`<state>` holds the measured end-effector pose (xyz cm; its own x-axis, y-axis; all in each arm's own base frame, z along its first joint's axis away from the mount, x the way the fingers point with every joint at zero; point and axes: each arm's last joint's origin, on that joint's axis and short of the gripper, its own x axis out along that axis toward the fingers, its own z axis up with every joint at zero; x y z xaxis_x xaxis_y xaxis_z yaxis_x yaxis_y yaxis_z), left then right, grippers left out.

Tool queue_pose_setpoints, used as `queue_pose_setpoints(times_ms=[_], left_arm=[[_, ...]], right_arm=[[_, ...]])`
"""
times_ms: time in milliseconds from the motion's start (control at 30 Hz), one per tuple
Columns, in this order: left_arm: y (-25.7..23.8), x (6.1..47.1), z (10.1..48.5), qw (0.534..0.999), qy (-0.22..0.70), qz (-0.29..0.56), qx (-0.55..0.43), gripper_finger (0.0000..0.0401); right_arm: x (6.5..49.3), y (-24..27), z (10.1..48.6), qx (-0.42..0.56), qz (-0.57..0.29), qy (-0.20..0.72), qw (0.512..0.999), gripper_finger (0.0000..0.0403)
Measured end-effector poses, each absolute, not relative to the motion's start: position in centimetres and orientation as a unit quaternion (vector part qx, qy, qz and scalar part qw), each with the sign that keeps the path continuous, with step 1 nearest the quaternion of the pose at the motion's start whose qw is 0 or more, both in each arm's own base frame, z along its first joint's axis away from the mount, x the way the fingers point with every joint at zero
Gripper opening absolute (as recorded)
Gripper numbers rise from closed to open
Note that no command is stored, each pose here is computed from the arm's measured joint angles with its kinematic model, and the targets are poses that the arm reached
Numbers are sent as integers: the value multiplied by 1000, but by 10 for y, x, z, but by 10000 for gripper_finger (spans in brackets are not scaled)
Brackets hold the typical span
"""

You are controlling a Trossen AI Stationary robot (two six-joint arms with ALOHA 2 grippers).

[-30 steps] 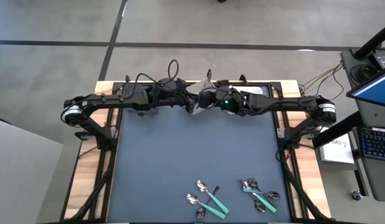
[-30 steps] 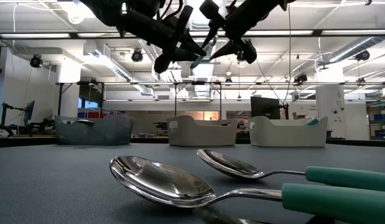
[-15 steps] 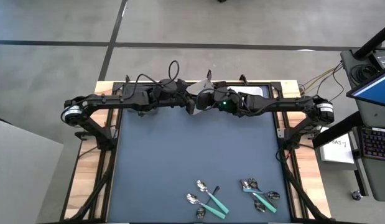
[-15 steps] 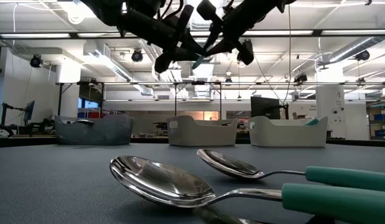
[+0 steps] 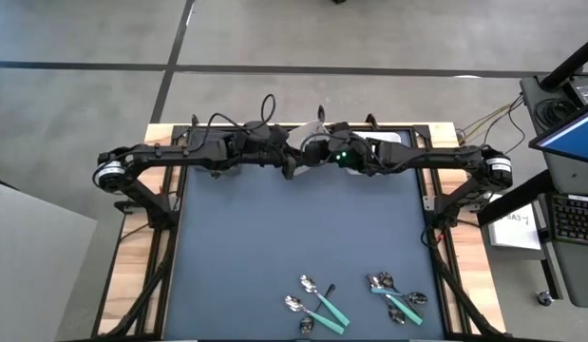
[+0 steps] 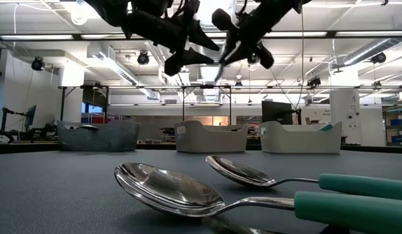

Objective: Sort silverware by color (type)
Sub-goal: Put the light blue spoon into the white bin

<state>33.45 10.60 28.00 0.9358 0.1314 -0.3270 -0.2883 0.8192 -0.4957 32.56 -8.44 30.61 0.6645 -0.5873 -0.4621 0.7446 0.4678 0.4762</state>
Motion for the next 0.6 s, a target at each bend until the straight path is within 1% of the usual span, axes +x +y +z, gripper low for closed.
queue_pose_setpoints(times_ms=[133,333,467,600], left_arm=[[105,335,280,948,148,81,-270,168],[104,334,279,948,153,79,-269,161],[104,334,279,947,154,79,-270,155],[105,334,279,947,153,81,-269,151]], right_arm=[[304,-97,306,312,-430,173,829,28],[257,-112,307,244,-475,307,788,28],[234,-116,301,188,-476,418,750,28],[224,-123,286,115,-441,529,716,28]])
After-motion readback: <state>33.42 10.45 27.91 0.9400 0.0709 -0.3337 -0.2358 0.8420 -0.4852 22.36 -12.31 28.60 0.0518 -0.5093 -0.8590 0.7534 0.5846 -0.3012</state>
